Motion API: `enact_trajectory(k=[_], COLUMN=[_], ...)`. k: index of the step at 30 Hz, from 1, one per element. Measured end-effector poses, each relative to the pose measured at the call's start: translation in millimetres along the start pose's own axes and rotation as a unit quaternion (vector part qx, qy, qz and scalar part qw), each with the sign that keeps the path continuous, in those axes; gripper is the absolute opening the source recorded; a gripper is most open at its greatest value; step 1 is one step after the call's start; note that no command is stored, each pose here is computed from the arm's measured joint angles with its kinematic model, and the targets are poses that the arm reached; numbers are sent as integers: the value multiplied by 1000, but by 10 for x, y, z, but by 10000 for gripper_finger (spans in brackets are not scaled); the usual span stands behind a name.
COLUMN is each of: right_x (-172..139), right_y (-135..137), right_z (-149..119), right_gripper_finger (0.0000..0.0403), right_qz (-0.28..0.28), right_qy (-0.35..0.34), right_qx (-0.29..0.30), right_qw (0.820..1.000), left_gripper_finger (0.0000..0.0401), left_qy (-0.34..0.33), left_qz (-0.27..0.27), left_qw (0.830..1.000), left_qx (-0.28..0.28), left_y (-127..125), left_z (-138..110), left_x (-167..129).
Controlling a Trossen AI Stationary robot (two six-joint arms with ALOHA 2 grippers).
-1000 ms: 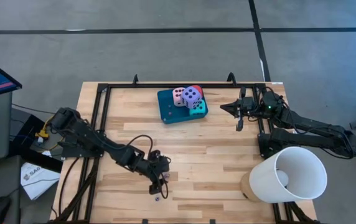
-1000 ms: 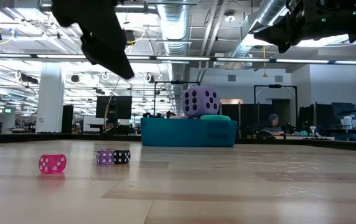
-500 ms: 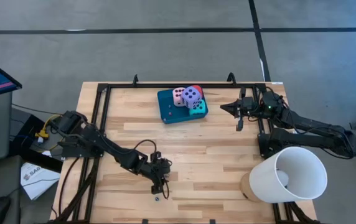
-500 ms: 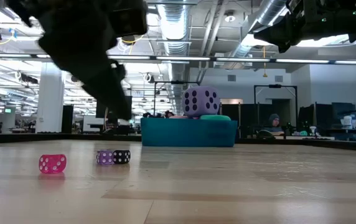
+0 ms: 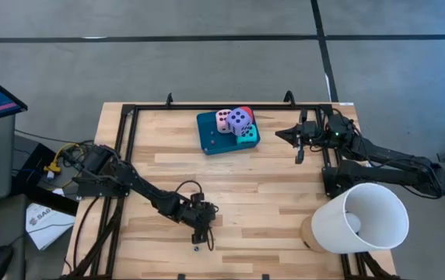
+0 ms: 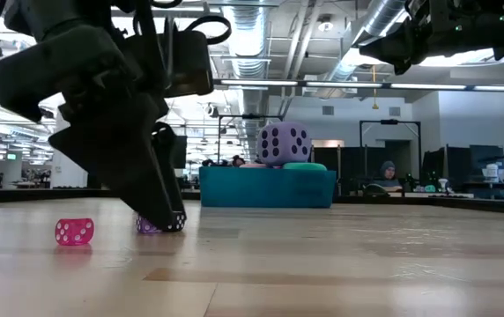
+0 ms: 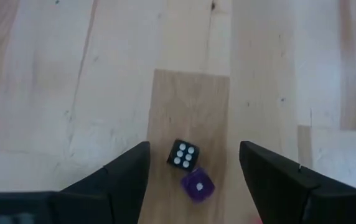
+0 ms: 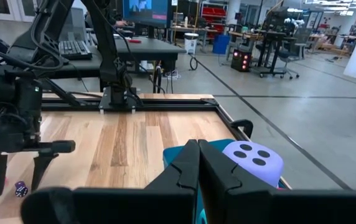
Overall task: Pick & Place Dice
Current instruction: Put the small black dice into the blue bin
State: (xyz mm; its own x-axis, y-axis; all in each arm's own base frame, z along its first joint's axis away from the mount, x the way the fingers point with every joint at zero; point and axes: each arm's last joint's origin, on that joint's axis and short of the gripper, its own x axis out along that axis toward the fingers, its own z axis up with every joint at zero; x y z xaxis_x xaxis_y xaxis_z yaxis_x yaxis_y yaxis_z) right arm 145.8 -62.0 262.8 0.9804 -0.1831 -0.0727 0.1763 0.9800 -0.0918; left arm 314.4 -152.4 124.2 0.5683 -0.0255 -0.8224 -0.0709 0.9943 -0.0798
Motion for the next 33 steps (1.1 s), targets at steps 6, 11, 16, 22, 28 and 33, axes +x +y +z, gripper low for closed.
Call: enact_trajectory(k=[6, 11, 16, 22, 28, 33], right_x=[0, 0, 0, 0, 0, 0], right_y=[0, 0, 0, 0, 0, 0], right_z=[0, 0, 0, 0, 0, 0], right_gripper_finger=[0, 0, 0, 0, 0, 0], right_qz=[0, 0, 0, 0, 0, 0], right_qy=[0, 0, 0, 0, 0, 0], right_qx=[0, 0, 0, 0, 0, 0], right_qw=[1000, 1000, 1000, 1000, 1000, 1000], left_gripper_finger=[218, 192, 168, 147, 126, 101], left_qy=[-3, 6, 7, 7, 7, 7], left_qz=[3, 8, 8, 8, 8, 7], left_qw=[1000, 1000, 1000, 1000, 1000, 1000], left_qx=[-1, 0, -1, -2, -2, -2], left_y=[3, 14, 15, 16, 16, 16], left_z=[7, -8, -10, -9, -9, -9], left_x=[-14, -15, -15, -14, -14, -14])
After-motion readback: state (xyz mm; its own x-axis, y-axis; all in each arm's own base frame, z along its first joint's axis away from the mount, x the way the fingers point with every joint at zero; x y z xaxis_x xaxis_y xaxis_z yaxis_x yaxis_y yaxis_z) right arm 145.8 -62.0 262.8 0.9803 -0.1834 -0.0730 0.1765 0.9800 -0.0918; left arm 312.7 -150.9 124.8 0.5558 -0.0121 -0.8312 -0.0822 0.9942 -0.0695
